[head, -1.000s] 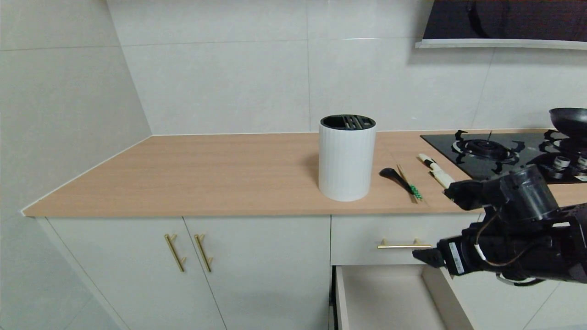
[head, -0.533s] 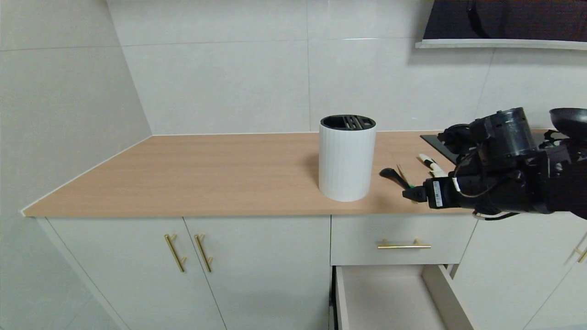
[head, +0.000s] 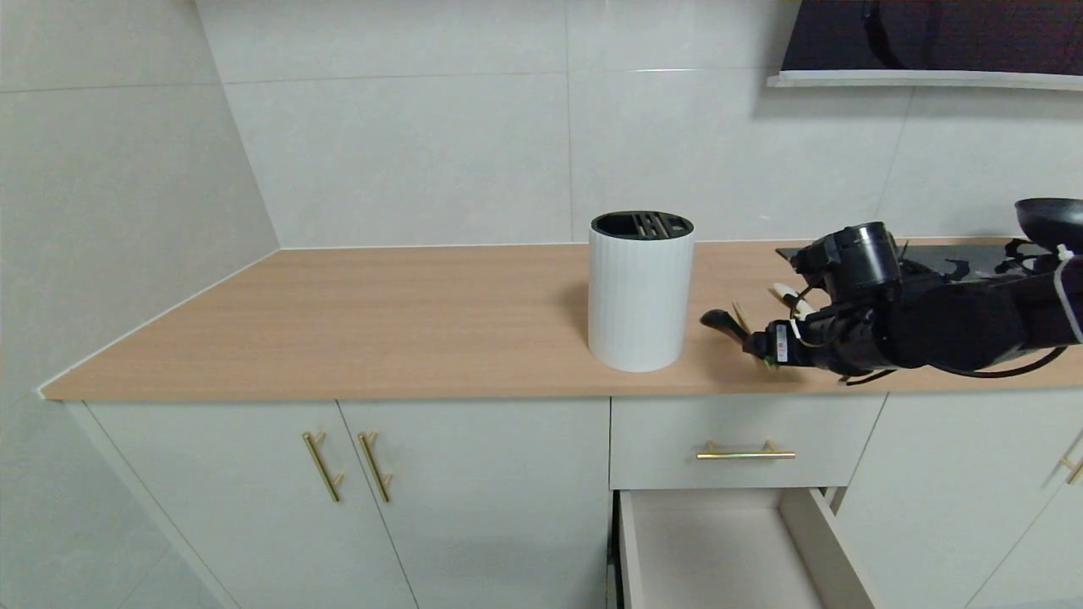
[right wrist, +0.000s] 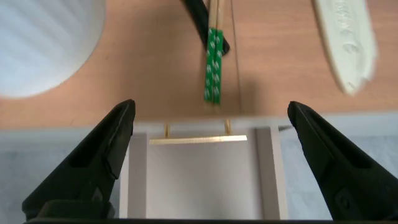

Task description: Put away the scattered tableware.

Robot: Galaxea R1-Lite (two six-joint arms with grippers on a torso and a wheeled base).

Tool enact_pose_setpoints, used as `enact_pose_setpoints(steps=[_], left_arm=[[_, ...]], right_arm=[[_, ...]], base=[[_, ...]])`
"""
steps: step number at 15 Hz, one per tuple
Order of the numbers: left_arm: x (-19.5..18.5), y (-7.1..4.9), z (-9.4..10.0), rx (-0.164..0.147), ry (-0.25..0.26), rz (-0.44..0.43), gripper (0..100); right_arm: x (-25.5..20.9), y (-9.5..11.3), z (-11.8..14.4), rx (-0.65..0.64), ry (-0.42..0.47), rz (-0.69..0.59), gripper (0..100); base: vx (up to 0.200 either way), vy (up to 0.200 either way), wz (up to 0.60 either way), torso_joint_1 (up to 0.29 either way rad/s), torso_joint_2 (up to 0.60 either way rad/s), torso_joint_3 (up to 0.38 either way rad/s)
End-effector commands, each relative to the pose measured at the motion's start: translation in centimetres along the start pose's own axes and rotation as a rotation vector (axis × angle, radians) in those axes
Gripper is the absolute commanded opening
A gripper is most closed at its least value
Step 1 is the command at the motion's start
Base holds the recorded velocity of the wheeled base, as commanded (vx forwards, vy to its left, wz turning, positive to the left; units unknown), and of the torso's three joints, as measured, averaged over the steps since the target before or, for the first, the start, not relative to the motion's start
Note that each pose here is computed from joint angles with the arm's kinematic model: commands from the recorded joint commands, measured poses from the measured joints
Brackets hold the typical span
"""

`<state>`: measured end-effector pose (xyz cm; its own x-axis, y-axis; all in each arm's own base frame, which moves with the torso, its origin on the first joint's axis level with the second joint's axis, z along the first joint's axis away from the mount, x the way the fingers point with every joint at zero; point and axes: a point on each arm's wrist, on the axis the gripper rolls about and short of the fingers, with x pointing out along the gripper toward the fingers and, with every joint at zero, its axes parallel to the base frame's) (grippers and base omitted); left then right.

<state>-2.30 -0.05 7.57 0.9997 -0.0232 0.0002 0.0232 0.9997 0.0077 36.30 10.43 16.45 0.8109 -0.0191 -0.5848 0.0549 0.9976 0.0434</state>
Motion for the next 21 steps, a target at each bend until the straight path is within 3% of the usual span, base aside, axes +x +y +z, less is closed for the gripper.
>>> enact_pose_setpoints(steps=[1,11,12,21], left_arm=[[0.0,0.0,0.0,0.000,0.002,0.000,100],[0.0,0.0,0.0,0.000,0.002,0.000,100],[0.0,0.0,0.0,0.000,0.002,0.000,100],[0.0,0.0,0.0,0.000,0.002,0.000,100]], right_arm=[[2.8,-0.1,-1.0,0.004,0.025,-0.023,100],[5.3,-0.1,-1.4,0.048,0.004,-0.038,100],[5.4,-0.1,-1.4,0.048,0.004,-0.038,0],[4.4,-0.3,-0.7,0.064,-0.020,-0.034,0]], base=[[0.000,0.000,0.00,0.000,0.00,0.000],[0.000,0.000,0.00,0.000,0.00,0.000],[0.000,0.000,0.00,0.000,0.00,0.000],[0.000,0.000,0.00,0.000,0.00,0.000]])
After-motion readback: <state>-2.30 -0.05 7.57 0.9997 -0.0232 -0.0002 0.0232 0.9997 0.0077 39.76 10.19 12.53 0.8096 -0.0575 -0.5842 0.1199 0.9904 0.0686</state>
